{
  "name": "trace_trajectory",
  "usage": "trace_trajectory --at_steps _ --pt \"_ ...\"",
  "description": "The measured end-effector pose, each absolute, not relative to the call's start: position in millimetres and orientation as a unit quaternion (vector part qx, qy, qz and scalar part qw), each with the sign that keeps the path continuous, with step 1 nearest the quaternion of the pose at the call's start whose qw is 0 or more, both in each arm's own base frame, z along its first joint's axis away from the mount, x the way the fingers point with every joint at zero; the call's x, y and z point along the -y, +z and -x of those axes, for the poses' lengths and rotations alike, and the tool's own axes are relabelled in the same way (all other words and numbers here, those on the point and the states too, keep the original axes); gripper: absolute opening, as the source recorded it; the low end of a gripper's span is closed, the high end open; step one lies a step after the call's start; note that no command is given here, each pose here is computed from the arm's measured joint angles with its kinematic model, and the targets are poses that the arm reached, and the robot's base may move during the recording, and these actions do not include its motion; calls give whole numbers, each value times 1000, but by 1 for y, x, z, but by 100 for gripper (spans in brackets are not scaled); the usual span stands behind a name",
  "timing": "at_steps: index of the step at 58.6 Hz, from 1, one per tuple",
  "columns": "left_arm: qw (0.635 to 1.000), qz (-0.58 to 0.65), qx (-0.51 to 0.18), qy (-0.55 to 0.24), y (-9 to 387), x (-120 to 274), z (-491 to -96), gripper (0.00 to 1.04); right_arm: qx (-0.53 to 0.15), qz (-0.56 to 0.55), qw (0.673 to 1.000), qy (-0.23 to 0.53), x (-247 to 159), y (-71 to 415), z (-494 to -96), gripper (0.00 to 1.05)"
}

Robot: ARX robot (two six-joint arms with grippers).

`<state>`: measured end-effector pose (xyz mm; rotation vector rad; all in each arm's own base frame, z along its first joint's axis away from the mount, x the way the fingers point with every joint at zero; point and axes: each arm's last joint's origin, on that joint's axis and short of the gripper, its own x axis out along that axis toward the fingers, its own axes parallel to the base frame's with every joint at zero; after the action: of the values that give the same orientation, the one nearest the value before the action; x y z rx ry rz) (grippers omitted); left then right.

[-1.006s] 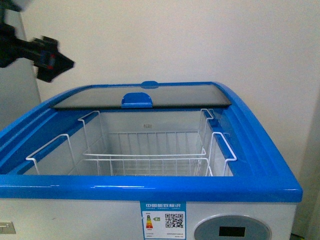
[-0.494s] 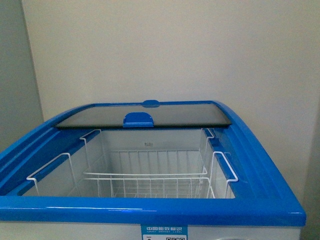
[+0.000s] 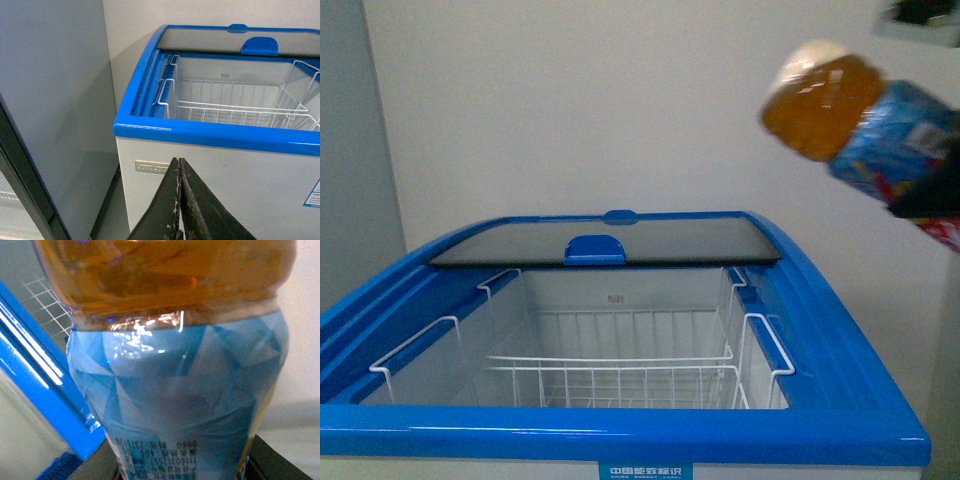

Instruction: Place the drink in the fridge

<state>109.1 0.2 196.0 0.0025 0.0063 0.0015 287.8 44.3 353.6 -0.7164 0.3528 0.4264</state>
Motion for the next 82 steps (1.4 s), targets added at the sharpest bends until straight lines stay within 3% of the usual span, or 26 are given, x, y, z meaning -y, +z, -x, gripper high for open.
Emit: trace_trajectory --at_steps 9,17,26,42,43,59,73,82 --pt "1000 -1 -10 1 189 0 -101 3 -162 440 837 281 -90 361 -339 37" --pt "1000 -1 3 1 186 0 -98 3 -166 515 769 340 -156 344 -392 37" --pt "1000 -1 -2 1 179 0 -98 3 -183 534 740 365 -200 308 -433 37" --pt "1000 -1 0 1 167 0 -97 3 -218 537 725 372 -216 265 -468 37" --pt "1000 -1 3 1 168 0 -97 3 -242 526 723 376 -228 236 -499 37" --pt "1000 -1 3 1 168 0 -97 3 -274 524 712 378 -235 195 -516 37" --pt "1000 -1 3 1 168 0 -97 3 -263 522 729 356 -238 178 -527 37" --pt "1000 -1 3 1 168 0 -97 21 -259 521 731 358 -241 170 -529 37"
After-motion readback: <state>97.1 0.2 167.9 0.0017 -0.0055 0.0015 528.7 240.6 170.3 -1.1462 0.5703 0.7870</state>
